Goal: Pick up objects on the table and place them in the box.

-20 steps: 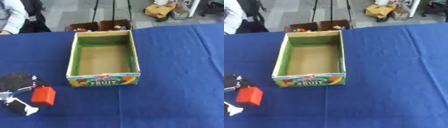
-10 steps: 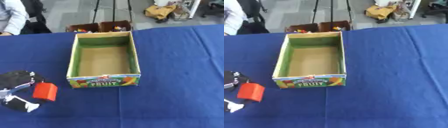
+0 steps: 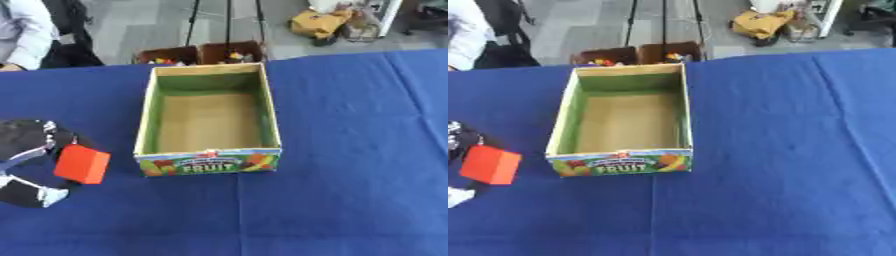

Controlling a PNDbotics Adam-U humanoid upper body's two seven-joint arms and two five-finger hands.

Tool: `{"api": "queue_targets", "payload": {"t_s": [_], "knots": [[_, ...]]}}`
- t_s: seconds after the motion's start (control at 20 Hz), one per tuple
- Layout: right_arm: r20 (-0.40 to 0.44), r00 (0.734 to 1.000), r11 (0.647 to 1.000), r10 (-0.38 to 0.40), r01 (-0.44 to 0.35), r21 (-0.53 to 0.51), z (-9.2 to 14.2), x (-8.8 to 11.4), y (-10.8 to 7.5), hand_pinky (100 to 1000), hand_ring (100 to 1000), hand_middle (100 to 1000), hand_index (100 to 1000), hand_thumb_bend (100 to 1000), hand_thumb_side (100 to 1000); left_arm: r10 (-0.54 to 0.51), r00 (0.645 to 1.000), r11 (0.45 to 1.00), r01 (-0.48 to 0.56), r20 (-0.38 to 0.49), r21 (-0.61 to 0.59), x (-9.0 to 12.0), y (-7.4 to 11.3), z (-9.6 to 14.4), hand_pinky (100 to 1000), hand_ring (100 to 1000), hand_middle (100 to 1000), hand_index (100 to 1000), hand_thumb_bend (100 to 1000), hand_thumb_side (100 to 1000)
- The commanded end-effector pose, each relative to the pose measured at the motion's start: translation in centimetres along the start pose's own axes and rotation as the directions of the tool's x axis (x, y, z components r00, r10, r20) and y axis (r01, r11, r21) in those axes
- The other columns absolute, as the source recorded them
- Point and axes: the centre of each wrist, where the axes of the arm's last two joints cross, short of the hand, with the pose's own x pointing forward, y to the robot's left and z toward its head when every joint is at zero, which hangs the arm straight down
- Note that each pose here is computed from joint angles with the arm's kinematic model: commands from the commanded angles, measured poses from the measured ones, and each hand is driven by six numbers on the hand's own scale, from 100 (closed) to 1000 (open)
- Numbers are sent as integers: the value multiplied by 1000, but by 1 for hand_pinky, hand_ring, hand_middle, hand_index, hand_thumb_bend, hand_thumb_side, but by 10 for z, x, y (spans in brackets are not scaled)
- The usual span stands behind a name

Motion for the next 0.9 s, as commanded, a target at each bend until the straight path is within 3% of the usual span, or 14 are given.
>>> {"api": "queue_targets", "payload": {"t_s": [0.05,0.6,0.9], "knots": [[33,999,1000,13,-13,-1,-9,2,-6,683,700,428,638,387,924,-28,1000,998,29,-9,60,-5,30,12,100,312,371,489,100,244],[55,998,1000,-10,10,5,-16,2,-2,680,697,431,636,363,922,33,994,953,-64,109,296,4,109,6,100,299,354,493,100,264],[82,996,999,-47,46,15,-23,3,3,682,698,430,636,367,919,83,990,936,-117,114,332,-5,121,-22,100,294,347,493,100,268]]}}
